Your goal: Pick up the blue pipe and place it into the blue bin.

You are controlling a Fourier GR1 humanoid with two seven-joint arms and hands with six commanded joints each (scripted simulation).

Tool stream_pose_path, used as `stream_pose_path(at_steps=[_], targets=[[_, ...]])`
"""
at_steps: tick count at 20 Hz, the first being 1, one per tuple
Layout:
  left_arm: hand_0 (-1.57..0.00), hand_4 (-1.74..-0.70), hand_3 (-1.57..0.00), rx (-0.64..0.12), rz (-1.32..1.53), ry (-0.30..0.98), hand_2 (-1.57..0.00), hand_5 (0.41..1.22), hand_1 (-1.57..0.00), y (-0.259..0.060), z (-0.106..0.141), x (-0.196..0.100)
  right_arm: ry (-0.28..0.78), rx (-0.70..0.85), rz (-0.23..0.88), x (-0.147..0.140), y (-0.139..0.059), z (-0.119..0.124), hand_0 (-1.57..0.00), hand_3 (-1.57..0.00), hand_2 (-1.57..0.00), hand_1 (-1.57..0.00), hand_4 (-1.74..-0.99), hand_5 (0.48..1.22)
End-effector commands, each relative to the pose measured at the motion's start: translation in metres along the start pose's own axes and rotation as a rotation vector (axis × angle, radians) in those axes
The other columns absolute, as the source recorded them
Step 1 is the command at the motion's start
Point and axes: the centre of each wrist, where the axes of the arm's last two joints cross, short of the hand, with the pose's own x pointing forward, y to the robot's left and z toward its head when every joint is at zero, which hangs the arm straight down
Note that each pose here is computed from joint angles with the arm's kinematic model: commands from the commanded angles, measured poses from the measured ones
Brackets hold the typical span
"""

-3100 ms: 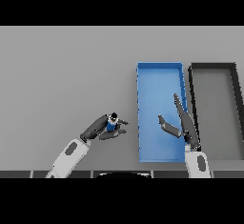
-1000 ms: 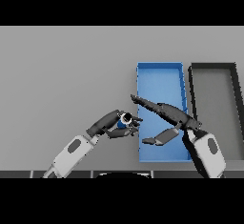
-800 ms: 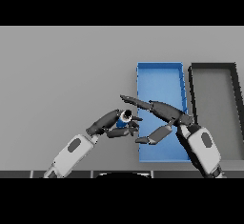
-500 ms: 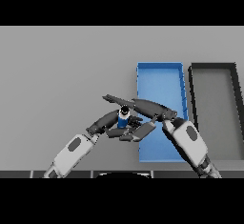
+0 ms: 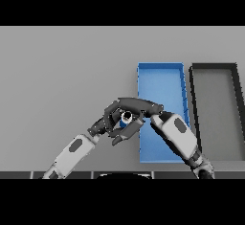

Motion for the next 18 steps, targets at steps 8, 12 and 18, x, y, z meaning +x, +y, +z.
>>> stream_pose_path(at_steps=[8, 12, 18], targets=[[-1.57, -1.73, -1.52, -0.010, 0.061, -0.037, -1.57, 1.221, -1.57, 0.002, -0.002, -0.001, -0.085, 0.030, 0.049, -0.002, 0.007, -0.001, -1.48, -1.45, -1.48, -1.48, -1.445, 1.099], [-1.57, -1.72, -1.44, -0.012, 0.061, -0.051, -1.57, 1.221, -1.57, 0.004, 0.001, -0.001, -0.102, 0.019, -0.016, -0.001, 0.007, 0.002, -1.53, -1.52, -1.53, -1.53, -1.475, 1.171], [-0.53, -1.14, -0.49, -0.072, -0.053, -0.019, -0.49, 1.221, -0.51, 0.007, 0.006, -0.003, -0.079, -0.009, -0.005, 0.000, 0.011, -0.002, -1.56, -1.56, -1.56, -1.56, -1.486, 1.208]])
